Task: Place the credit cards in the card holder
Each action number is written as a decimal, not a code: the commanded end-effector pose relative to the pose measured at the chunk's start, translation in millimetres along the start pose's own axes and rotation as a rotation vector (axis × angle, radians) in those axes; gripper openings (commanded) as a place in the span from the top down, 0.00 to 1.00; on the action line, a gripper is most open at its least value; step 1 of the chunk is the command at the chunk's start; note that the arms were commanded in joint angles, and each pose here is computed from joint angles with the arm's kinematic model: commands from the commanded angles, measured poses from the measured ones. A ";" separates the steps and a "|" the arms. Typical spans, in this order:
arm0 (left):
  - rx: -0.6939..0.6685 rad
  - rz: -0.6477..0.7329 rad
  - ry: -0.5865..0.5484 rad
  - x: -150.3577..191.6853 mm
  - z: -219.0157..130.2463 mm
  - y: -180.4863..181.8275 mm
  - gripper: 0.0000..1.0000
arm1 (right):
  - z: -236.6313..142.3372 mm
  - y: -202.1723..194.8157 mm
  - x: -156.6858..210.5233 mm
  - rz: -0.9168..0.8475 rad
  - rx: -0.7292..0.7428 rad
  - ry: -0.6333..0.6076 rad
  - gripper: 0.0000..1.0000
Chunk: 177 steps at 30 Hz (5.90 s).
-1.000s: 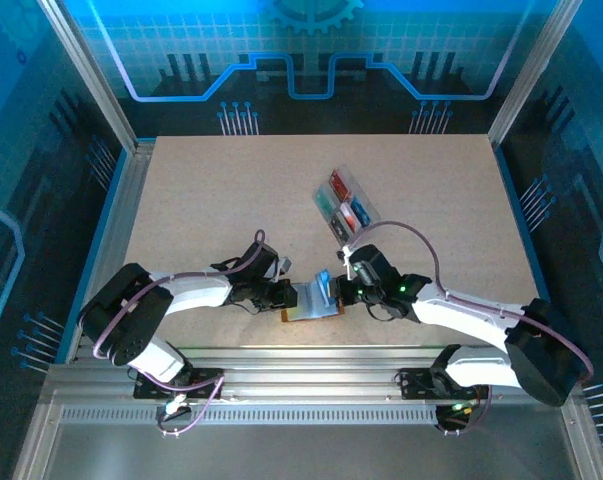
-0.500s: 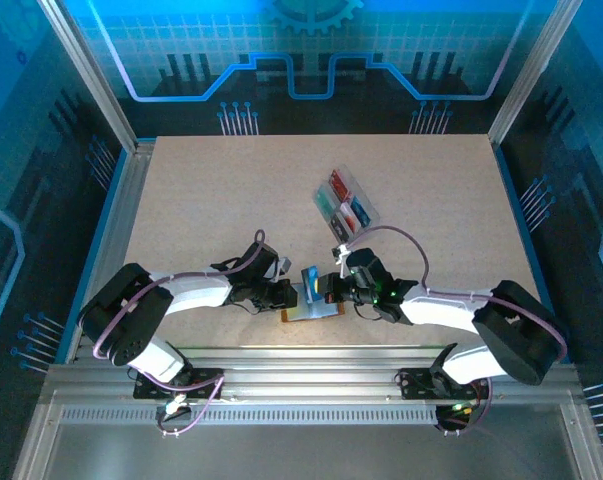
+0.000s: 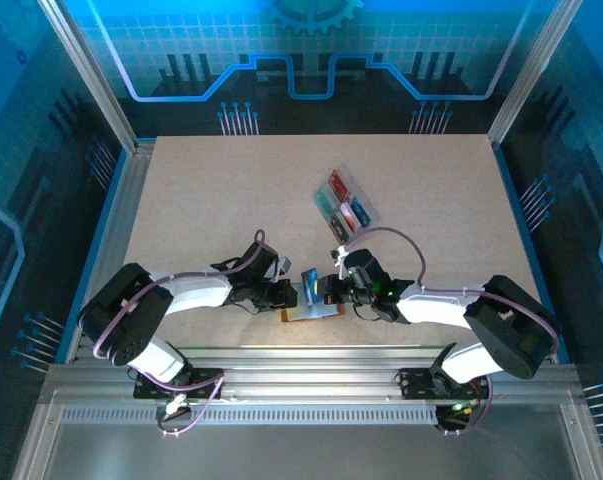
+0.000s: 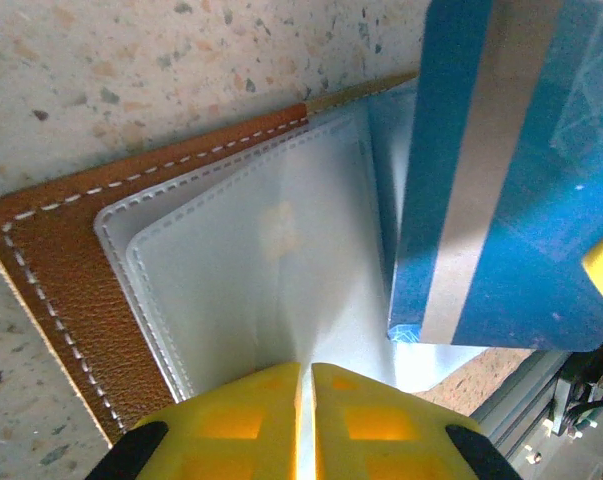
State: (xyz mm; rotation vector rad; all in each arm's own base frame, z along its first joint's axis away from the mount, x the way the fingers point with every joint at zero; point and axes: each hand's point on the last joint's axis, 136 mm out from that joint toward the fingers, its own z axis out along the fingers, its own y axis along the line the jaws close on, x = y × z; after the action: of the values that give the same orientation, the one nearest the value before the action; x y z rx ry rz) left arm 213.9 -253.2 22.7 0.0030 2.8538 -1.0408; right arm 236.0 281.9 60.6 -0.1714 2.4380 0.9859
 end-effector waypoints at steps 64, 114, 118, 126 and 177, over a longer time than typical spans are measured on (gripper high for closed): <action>-0.033 0.000 0.044 19.0 0.5 15.6 0.88 | 15.3 -32.5 10.2 0.174 0.006 0.021 1.00; -0.058 -0.005 0.038 19.1 -1.2 20.7 0.88 | 9.5 -30.4 61.1 0.237 -0.005 0.242 1.00; -0.056 -0.006 0.036 18.6 -1.5 19.9 0.88 | 9.3 -29.1 61.3 0.224 -0.001 0.253 1.00; -0.058 -0.008 0.037 19.4 -1.4 20.8 0.88 | 20.0 -18.1 57.6 0.209 -0.030 0.271 1.00; -0.044 -0.105 -0.012 15.2 -18.4 45.4 0.89 | 33.3 1.0 63.1 0.040 0.089 0.347 0.77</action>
State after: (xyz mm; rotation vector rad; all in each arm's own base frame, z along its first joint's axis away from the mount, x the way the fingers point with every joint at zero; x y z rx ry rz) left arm 203.5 -214.5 18.6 -0.1567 2.8658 -1.0344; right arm 210.1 311.7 25.8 -0.2330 2.7181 0.9957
